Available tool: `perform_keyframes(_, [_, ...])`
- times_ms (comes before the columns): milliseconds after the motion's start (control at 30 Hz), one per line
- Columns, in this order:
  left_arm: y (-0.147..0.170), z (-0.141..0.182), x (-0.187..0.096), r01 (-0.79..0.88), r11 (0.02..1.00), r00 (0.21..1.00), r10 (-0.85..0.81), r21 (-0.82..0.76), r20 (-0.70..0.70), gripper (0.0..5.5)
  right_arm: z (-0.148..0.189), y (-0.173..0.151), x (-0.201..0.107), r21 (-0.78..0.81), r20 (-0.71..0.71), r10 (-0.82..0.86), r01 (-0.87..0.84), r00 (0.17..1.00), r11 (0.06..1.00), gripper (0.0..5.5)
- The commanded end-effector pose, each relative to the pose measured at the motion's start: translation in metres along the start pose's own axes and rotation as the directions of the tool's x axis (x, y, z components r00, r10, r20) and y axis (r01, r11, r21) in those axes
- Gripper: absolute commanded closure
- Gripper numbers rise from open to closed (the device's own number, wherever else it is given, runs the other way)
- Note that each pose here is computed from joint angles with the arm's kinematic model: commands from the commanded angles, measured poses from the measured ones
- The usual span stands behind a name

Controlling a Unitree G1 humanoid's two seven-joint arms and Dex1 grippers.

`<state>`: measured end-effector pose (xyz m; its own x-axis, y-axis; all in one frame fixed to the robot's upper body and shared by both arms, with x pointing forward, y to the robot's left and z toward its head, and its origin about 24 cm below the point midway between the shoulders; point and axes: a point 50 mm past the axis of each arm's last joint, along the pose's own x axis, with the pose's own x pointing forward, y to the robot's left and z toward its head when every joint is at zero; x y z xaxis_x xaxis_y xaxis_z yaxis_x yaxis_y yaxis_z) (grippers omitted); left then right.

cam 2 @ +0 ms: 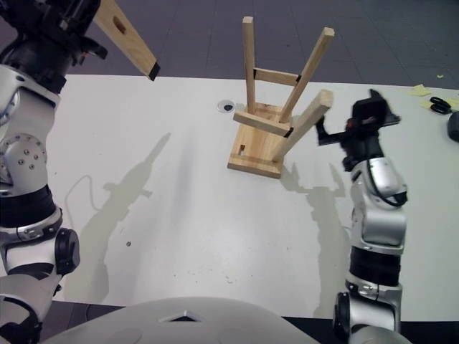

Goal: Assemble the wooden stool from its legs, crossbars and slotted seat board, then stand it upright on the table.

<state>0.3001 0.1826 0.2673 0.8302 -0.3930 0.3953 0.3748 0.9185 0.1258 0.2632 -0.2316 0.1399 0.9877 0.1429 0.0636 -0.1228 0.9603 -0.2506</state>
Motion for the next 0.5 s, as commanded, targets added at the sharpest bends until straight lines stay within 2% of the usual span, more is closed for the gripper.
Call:
perform_keyframes(33, [-0.001,0.000,0.004,0.030,0.999,1.000,-0.030,-0.015,-0.010,4.46,0.001,0.017,-0.010,0.001,-0.018,0.150,-0.150,0.989,0.989,0.10])
perform_keyframes(167, [-0.002,-0.003,0.006,0.044,0.999,0.999,-0.044,-0.013,-0.020,4.46,0.007,0.008,-0.008,-0.009,0.015,0.102,-0.102,0.995,0.995,0.10])
perform_keyframes(233, [-0.003,-0.007,0.005,0.047,0.999,0.998,-0.048,-0.019,-0.032,4.46,0.019,0.005,-0.007,0.079,0.108,0.092,-0.100,0.990,0.992,0.10])
perform_keyframes(300, [-0.004,-0.015,0.004,0.046,0.998,0.997,-0.048,-0.032,-0.052,4.46,0.043,0.006,-0.011,0.242,0.290,0.104,-0.178,0.951,0.954,0.10])
perform_keyframes(367, [-0.003,-0.026,0.004,0.040,0.998,0.996,-0.044,-0.049,-0.083,4.46,0.067,0.010,-0.016,0.380,0.442,0.109,-0.296,0.890,0.876,0.10])
perform_keyframes(500, [-0.011,-0.036,0.008,0.069,0.992,0.992,-0.080,-0.108,-0.102,4.46,0.087,0.037,-0.018,0.368,0.505,0.278,-0.495,0.817,0.787,0.10])
